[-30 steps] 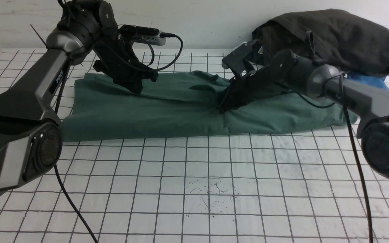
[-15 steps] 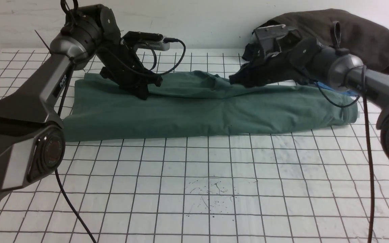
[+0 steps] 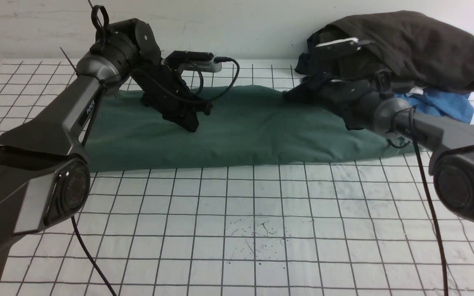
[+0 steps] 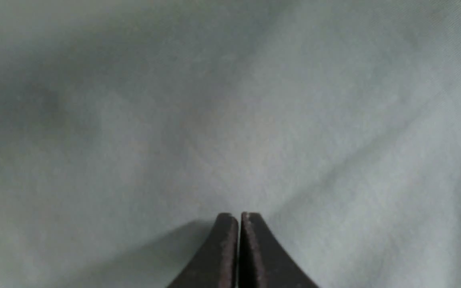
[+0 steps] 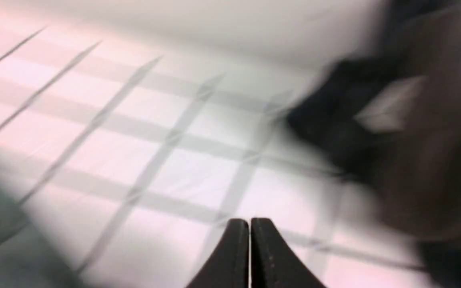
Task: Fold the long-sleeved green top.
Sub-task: Use both arms to drag the lower edge of the fabric forward and fold it over the upper edge, then use the right arm to clamp the right edge of the fabric
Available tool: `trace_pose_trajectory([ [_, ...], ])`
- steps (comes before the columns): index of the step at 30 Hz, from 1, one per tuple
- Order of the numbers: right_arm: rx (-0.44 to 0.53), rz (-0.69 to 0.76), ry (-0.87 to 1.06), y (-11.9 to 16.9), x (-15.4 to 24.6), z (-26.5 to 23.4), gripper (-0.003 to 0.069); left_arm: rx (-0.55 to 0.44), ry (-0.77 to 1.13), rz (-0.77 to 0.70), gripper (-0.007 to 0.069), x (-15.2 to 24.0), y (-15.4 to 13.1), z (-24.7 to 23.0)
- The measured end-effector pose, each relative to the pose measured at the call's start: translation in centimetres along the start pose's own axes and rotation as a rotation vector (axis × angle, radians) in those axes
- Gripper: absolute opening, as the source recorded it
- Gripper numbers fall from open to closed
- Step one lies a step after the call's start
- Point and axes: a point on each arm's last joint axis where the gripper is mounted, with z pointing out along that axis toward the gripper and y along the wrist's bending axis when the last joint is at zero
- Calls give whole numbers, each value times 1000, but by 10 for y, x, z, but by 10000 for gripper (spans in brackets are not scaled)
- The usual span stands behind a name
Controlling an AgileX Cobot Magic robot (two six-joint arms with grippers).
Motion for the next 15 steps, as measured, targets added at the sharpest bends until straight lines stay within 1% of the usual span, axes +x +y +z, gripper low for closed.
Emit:
trace_pose_trajectory([
  [1,36,60,-5,-15,-7,-2,0,-13,-51,1,-8,-5,1,0],
  [2,29,55,-7,-16,-9,-3,0,-18,-66,0,-8,-6,2,1],
  [3,-18,60,-6,-21,-17,-7,1,-37,-124,1,-8,-11,4,2],
  [5,-158,31,-15,-21,-34,-16,2,-74,-202,2,-8,-17,9,6],
  [7,-323,-17,-13,-16,-52,-30,2,-105,-218,2,-8,-17,14,8],
  [8,-381,-51,7,-13,-58,-38,3,-112,-211,1,-8,-17,16,7],
  [9,-410,-41,17,-11,-62,-41,3,-117,-205,4,-8,-16,16,8],
  [10,-485,-98,115,-11,-68,-56,3,-144,-166,16,-8,-13,19,2],
  [11,-504,-83,143,-10,-70,-60,3,-153,-154,20,-8,-13,20,0],
  [12,-507,-131,306,-16,-68,-73,3,-185,-94,42,-8,-10,22,-13],
  [13,-484,-155,392,-21,-68,-81,3,-213,-60,56,-8,-8,25,-24],
  [14,-427,-199,494,-31,-64,-86,3,-237,-47,63,-8,-8,27,-31],
  [15,-387,-184,575,-39,-61,-93,3,-261,-44,69,-8,-9,29,-41],
])
